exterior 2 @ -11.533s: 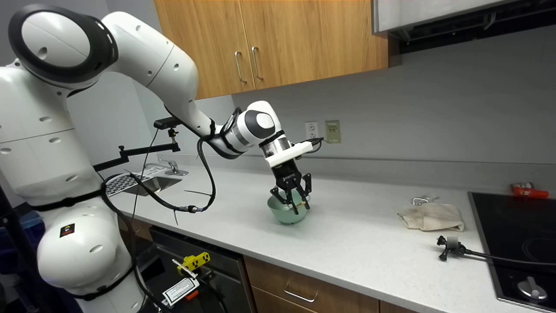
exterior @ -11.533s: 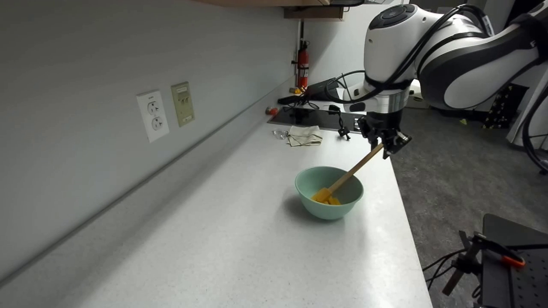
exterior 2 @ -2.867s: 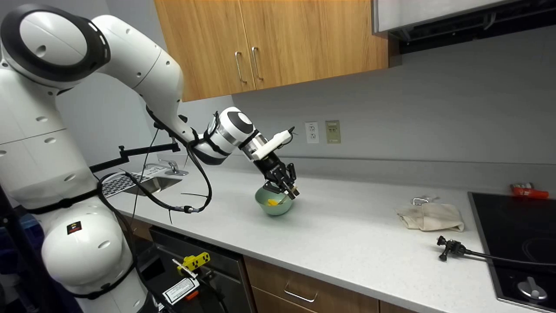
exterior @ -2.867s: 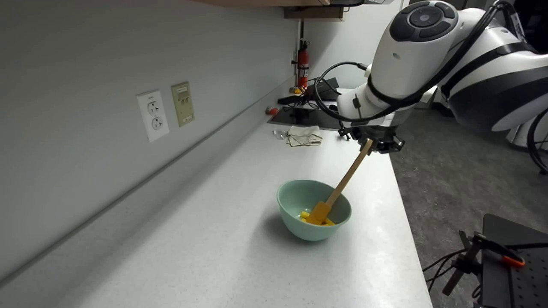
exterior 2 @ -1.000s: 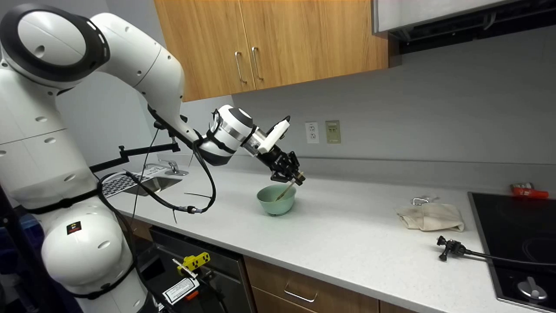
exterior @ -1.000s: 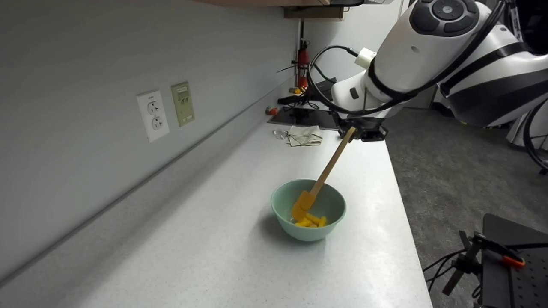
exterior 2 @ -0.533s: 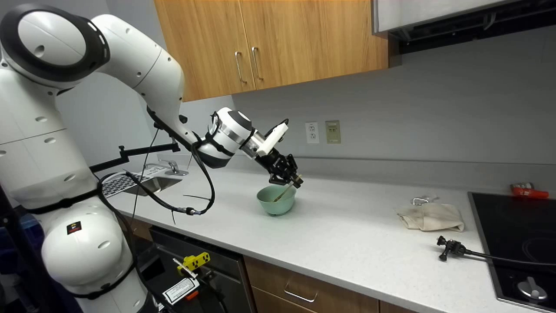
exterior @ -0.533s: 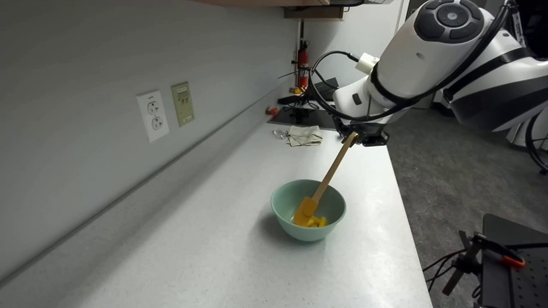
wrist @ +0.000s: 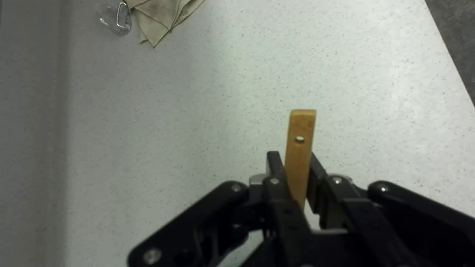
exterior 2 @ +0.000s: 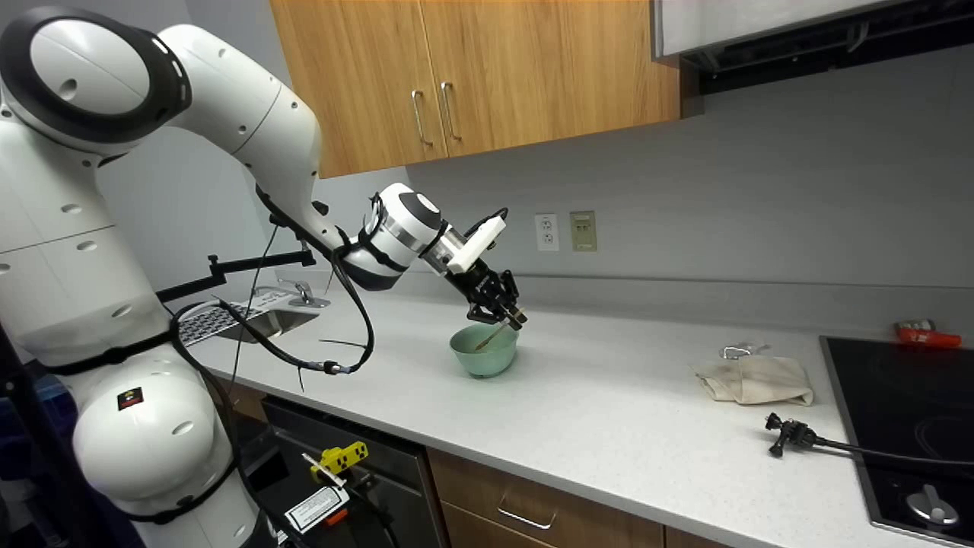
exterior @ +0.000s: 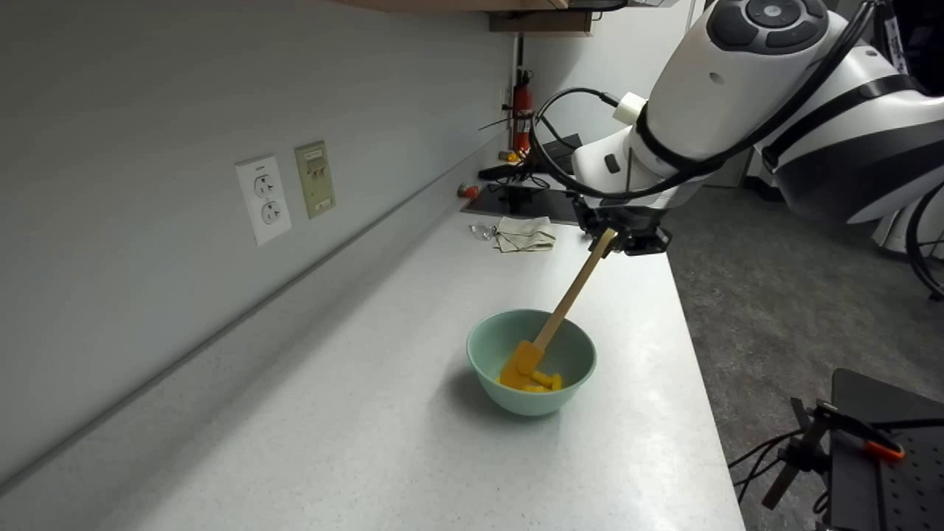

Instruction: Use the spatula to stir the contents in the bowl

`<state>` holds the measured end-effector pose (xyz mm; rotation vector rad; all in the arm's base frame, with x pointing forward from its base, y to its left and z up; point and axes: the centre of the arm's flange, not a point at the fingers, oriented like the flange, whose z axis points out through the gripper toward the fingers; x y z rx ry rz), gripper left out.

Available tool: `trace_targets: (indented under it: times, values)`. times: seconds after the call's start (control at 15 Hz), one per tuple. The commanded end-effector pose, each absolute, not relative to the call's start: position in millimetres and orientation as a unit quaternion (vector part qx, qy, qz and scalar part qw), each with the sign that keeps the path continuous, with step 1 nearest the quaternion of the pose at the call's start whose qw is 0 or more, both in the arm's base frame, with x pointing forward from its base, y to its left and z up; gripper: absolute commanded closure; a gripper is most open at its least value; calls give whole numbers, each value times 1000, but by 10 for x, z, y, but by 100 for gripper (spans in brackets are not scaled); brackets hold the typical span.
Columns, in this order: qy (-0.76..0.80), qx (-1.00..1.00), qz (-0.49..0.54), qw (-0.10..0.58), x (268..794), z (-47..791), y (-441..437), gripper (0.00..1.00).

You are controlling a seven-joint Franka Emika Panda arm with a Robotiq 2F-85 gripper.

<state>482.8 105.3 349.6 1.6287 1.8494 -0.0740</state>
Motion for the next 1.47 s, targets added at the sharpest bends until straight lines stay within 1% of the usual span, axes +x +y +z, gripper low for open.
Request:
trace_targets:
  times: [0.0, 0.47, 0.6, 1.0, 1.2, 1.4]
  values:
    - [707, 619, 0, 343, 4842, 3632, 1049, 96]
    - [717, 587, -11, 374, 4826, 3509, 953, 96]
    - [711, 586, 8, 388, 4854, 3467, 930, 96]
    - [695, 582, 19, 423, 4890, 3330, 947, 96]
    - [694, 577, 23, 429, 4888, 3324, 948, 96]
    - [701, 575, 11, 421, 4873, 3365, 951, 96]
